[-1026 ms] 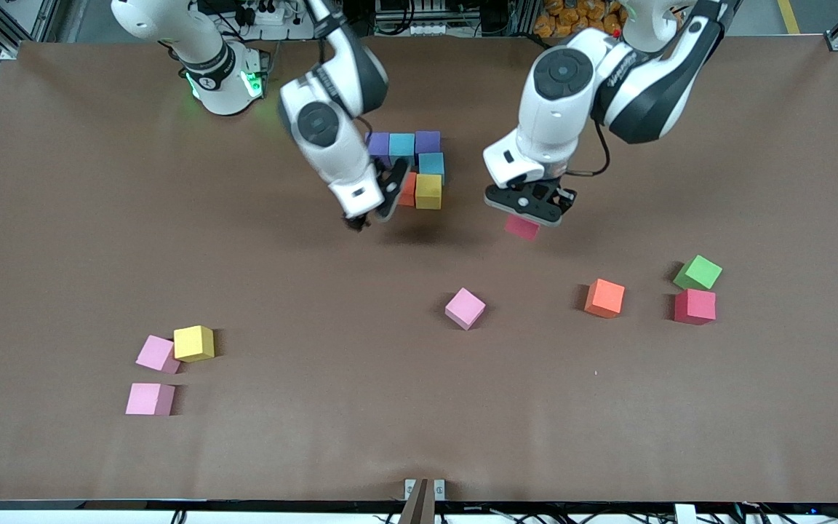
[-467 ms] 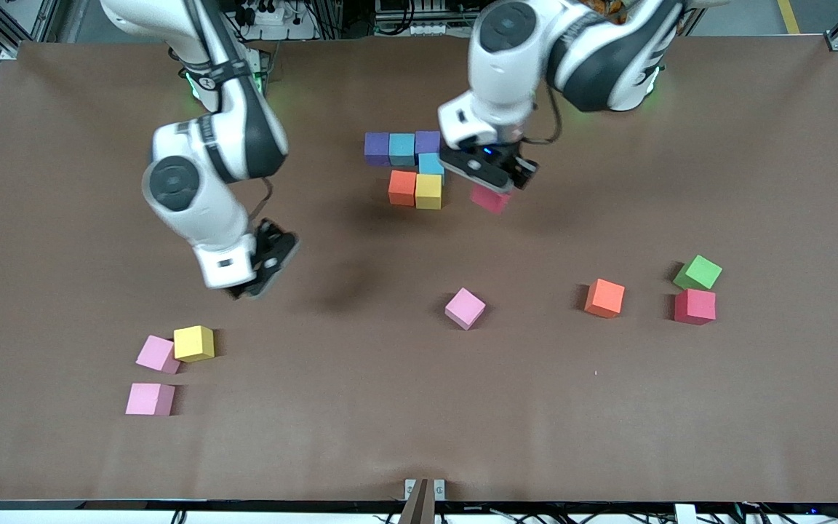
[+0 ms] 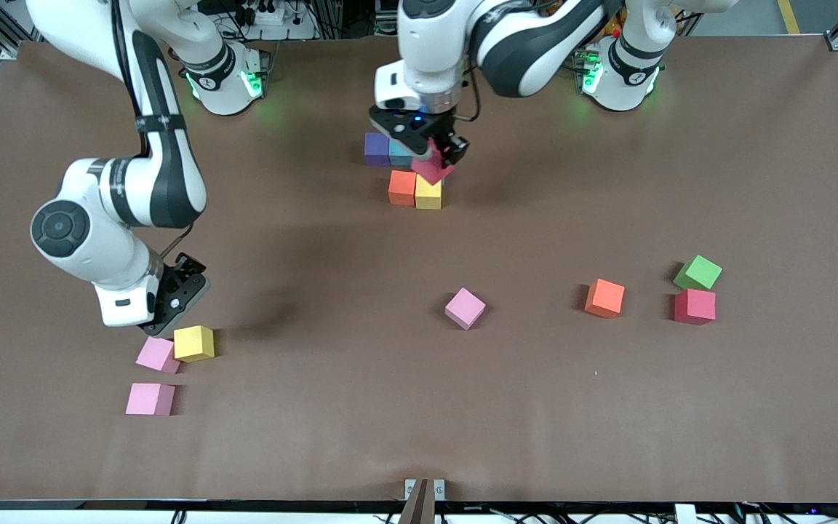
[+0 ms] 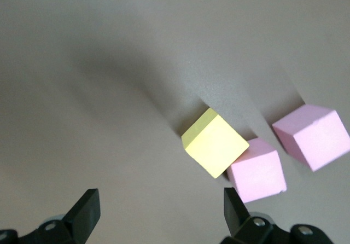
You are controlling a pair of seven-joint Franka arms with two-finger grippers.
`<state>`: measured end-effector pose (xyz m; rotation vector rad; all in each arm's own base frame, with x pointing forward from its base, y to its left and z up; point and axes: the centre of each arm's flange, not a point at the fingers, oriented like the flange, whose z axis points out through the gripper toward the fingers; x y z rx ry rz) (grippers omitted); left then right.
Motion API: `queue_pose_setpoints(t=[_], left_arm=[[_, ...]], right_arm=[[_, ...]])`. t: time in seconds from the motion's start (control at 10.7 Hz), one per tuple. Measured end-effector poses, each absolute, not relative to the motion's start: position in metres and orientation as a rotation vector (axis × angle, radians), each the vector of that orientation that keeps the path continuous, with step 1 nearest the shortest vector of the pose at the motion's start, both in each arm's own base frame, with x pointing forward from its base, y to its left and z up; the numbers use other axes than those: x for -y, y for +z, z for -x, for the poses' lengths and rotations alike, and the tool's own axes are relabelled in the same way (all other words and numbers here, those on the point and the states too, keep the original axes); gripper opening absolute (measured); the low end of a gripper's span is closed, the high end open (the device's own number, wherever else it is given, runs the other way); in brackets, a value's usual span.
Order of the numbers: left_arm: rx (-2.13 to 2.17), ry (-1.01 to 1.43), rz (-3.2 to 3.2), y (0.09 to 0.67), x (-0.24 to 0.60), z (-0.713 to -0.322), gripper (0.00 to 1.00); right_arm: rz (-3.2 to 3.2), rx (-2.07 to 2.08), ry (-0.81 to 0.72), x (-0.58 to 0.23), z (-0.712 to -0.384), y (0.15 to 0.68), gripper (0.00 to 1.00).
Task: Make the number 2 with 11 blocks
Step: 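Carry the pink cube with the left gripper while the right gripper reaches yellow, then grasp the yellow cube with the right gripper while the left gripper lowers pink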
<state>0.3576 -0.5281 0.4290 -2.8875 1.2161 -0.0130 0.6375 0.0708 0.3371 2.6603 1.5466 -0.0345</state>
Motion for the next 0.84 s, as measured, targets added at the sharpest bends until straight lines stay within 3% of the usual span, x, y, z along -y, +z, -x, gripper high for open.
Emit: queue_pose_setpoints(t=[0.47, 0.84], left_arm=[[-1.360, -0.013, 2.720, 0.347, 0.624, -0.311, 0.57], [-1.600, -0.001, 2.541, 0.319, 0.647, -0.292, 0.57]], right_arm=[[-2.205, -2.190, -0.037, -0.043, -0.682, 0.283, 1.00], [-2.027, -2.409, 0.054, -0.020, -0.718, 0.245, 1.00]])
